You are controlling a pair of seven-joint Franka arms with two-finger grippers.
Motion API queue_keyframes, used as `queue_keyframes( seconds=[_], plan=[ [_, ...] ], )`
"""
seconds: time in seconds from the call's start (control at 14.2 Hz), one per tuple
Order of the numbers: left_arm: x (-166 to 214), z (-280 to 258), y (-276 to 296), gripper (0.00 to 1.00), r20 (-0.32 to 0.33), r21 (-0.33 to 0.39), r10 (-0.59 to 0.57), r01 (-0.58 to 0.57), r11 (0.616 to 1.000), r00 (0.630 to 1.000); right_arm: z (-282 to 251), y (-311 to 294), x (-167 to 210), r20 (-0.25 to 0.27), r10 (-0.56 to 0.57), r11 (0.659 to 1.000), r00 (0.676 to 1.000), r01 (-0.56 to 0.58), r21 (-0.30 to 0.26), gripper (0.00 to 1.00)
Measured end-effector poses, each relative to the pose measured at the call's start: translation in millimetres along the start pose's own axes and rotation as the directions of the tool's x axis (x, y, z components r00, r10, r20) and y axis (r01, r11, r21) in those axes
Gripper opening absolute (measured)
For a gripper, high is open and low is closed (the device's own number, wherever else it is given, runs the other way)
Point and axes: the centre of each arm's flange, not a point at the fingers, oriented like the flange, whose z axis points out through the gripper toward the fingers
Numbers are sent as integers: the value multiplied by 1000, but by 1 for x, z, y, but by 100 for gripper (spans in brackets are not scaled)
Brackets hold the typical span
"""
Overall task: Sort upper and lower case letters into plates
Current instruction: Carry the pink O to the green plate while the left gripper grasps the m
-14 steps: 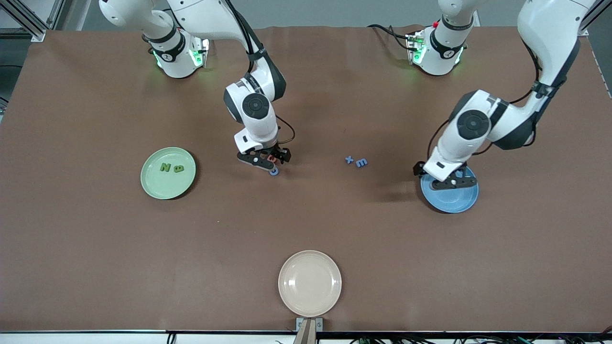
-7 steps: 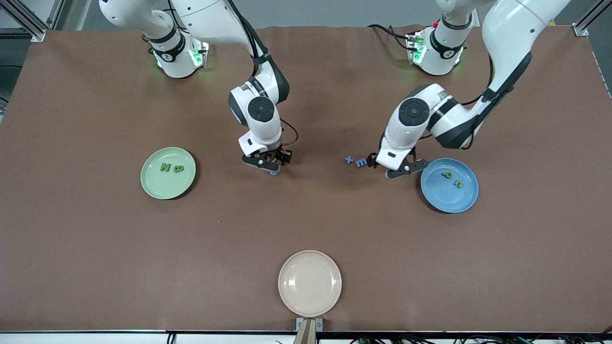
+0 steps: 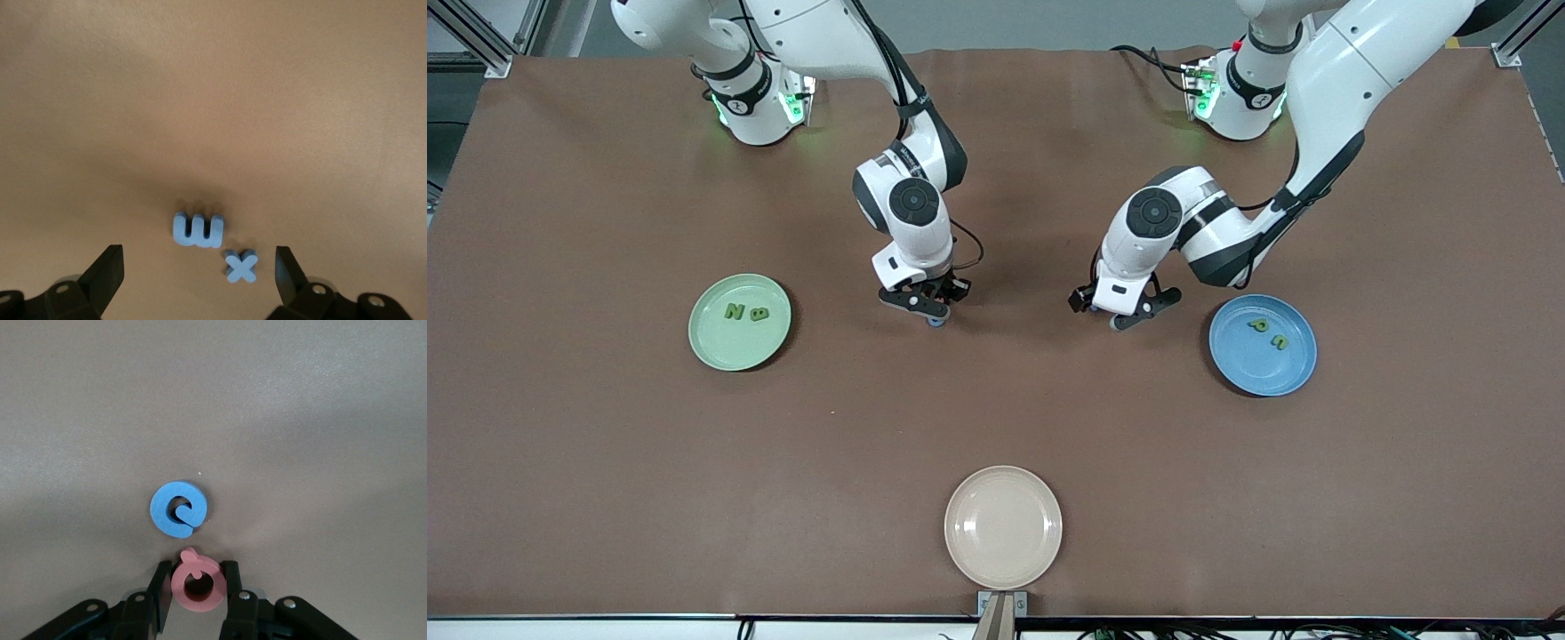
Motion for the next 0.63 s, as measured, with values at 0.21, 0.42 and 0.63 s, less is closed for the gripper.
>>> queue_keyframes(
  seconds=[0.21, 0.42, 0.63],
  plan=[
    [-6, 17, 1, 100, -11, -10, 0, 0, 1000, 1000, -9, 15, 21, 27, 6, 1000, 1000, -5, -25, 37],
    [-10, 26, -2, 100, -9, -8, 4, -4, 1000, 1000, -48, 61, 76, 82, -40, 999, 996, 42, -19, 37],
    [-7, 31, -5, 100, -24, -5, 17, -17, 1000, 1000, -76, 150, 139, 113, -128, 992, 985, 125, 26, 37]
  ],
)
